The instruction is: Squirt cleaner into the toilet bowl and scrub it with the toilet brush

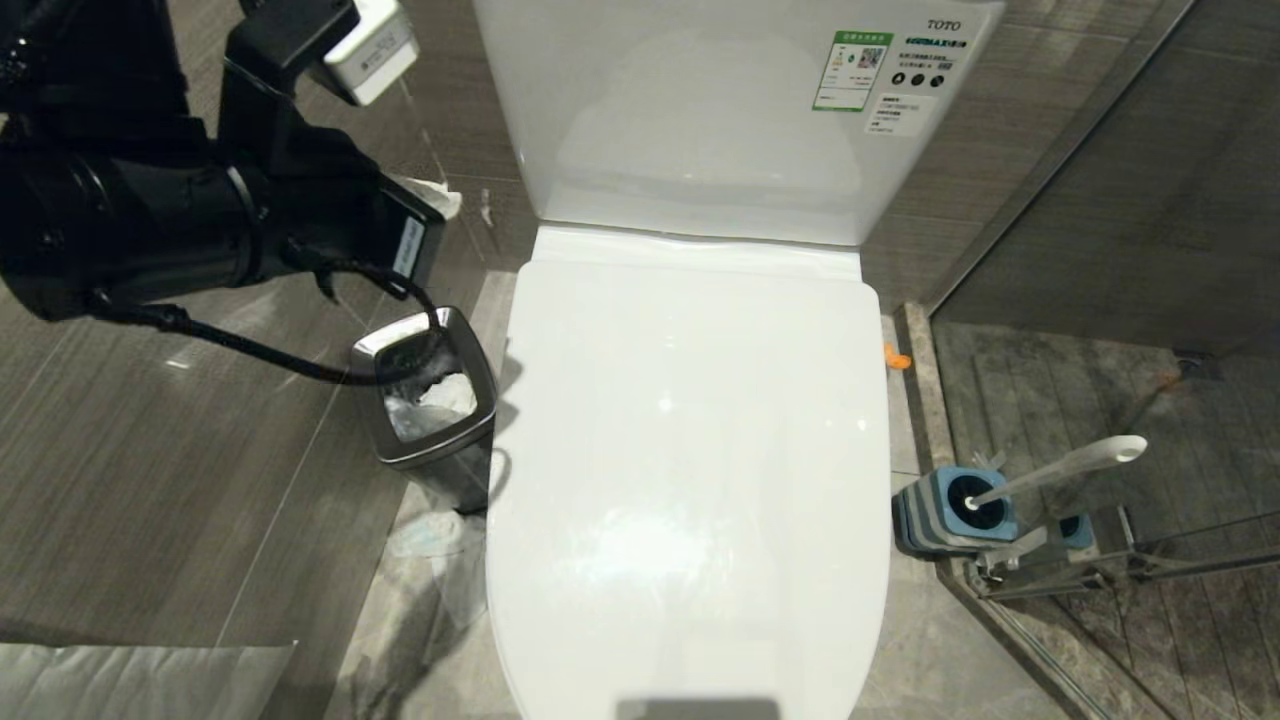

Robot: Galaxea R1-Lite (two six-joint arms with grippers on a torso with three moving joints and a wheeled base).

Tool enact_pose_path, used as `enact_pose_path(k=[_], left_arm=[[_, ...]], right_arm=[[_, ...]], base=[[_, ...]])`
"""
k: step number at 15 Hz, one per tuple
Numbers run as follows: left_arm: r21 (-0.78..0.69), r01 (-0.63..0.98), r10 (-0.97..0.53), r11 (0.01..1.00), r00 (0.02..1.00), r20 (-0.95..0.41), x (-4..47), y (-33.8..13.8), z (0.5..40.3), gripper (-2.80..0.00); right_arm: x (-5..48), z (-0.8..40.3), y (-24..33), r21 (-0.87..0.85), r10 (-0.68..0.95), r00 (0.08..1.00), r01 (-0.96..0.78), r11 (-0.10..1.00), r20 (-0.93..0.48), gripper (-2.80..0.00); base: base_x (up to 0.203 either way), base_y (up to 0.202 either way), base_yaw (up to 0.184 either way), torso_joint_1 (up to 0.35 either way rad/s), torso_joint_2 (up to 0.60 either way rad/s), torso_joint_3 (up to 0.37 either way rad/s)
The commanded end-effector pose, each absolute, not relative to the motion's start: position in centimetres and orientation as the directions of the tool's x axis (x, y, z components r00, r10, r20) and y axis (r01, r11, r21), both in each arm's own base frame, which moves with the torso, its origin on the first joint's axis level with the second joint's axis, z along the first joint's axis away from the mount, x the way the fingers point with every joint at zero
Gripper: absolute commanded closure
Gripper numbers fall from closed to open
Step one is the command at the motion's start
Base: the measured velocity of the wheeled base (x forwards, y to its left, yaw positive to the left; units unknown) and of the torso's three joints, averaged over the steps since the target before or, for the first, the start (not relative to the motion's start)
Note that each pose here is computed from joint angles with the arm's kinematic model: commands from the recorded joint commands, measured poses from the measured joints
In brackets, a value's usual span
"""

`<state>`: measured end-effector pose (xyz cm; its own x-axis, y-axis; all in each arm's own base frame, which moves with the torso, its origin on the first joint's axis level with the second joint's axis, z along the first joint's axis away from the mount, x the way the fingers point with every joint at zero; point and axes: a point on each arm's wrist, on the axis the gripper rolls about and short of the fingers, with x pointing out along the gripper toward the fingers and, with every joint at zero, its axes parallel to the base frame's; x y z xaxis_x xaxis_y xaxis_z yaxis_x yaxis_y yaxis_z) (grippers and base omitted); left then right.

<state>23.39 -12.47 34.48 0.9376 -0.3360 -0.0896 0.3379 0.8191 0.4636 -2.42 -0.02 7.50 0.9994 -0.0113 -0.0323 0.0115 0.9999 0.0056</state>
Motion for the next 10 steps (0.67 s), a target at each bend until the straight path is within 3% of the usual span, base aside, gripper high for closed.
enact_pose_path(k=[1, 10], left_arm=[[0.461, 0.233, -0.236, 0.856, 0.970, -0.053, 24.8, -10.1, 35.6, 0.00], [0.353, -0.017, -0.042, 0.936, 0.986, 0.159, 22.9, -4.3, 43.6, 0.00]], right_arm=[[-2.4, 7.5, 0.0, 0.006, -0.011, 0.999, 0.011, 1.000, -0.034, 0.00], [-2.4, 7.5, 0.0, 0.006, -0.011, 0.999, 0.011, 1.000, -0.034, 0.00]], base=[[0.000, 0.000, 0.000, 0.000, 0.00, 0.000], [0.000, 0.000, 0.000, 0.000, 0.00, 0.000]])
